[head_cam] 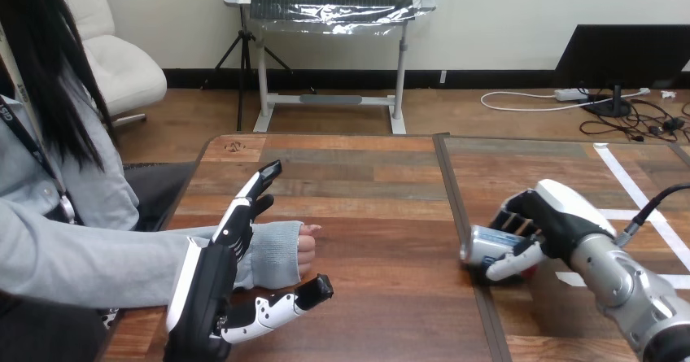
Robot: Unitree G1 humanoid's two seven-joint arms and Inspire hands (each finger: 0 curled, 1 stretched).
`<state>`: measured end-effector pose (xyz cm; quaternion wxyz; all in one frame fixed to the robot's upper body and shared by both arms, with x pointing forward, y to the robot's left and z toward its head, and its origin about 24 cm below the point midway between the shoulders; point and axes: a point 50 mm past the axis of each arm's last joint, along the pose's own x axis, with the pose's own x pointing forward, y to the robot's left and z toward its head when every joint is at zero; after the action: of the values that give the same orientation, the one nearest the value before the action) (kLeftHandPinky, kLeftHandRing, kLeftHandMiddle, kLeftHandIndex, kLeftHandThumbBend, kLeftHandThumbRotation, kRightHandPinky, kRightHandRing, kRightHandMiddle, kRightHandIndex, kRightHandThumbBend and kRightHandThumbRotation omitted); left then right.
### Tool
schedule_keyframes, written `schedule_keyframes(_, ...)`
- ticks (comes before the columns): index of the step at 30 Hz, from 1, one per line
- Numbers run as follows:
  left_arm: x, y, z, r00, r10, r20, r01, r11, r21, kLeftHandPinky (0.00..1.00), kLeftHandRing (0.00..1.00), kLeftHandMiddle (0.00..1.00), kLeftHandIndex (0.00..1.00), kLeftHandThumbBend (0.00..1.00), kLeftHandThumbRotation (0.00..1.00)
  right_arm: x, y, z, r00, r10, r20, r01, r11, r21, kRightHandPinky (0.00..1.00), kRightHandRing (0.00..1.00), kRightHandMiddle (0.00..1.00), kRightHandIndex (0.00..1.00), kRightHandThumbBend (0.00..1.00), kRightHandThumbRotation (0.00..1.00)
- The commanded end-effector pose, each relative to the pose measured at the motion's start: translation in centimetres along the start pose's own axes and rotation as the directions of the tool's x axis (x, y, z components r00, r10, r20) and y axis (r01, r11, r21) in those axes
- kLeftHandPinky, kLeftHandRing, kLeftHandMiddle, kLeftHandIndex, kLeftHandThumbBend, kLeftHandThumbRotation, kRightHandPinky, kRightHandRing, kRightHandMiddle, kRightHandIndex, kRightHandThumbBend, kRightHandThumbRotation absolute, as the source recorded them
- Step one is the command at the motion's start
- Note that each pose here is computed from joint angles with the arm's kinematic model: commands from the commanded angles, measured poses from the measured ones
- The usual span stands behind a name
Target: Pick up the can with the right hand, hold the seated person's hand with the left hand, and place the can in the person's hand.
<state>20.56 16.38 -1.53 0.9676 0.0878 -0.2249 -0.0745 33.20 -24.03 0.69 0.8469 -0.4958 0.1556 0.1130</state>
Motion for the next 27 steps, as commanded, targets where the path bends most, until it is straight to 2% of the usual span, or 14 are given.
schedule_keyframes(1,1.8,0.3,0.9,0.995,0.009,0.095,-0.01,1.0,0.008,0.9,0.95,0.93,0.9,1.0,0.46,0.5,-2.4,2.9,0.984,-0.109,0.14,0.104,0.994,0.043,0.5,0.52,0.54,0.5,0.84,0.0)
schedule_keyframes(8,1.9,0.4,0.9,0.996,0.008,0.087,-0.009,1.0,0.012,0.9,0.95,0.93,0.9,1.0,0.46,0.2,-2.7,3.4,0.974,-0.145,0.177,0.136,0.989,0.06,0.51,0.52,0.53,0.49,0.84,0.0)
schedule_keyframes(14,1.9,0.4,0.9,0.997,0.007,0.082,-0.008,1.0,0.015,0.91,0.95,0.93,0.9,1.0,0.46,-0.1,-2.9,3.6,0.964,-0.173,0.201,0.157,0.983,0.095,0.49,0.5,0.52,0.48,0.85,0.0)
schedule_keyframes(27,2.0,0.5,0.7,0.998,0.0,0.063,-0.003,0.999,0.036,0.91,0.96,0.93,0.9,1.0,0.47,-0.5,-3.2,4.2,0.946,-0.197,0.259,0.175,0.979,0.103,0.47,0.49,0.51,0.48,0.85,0.0)
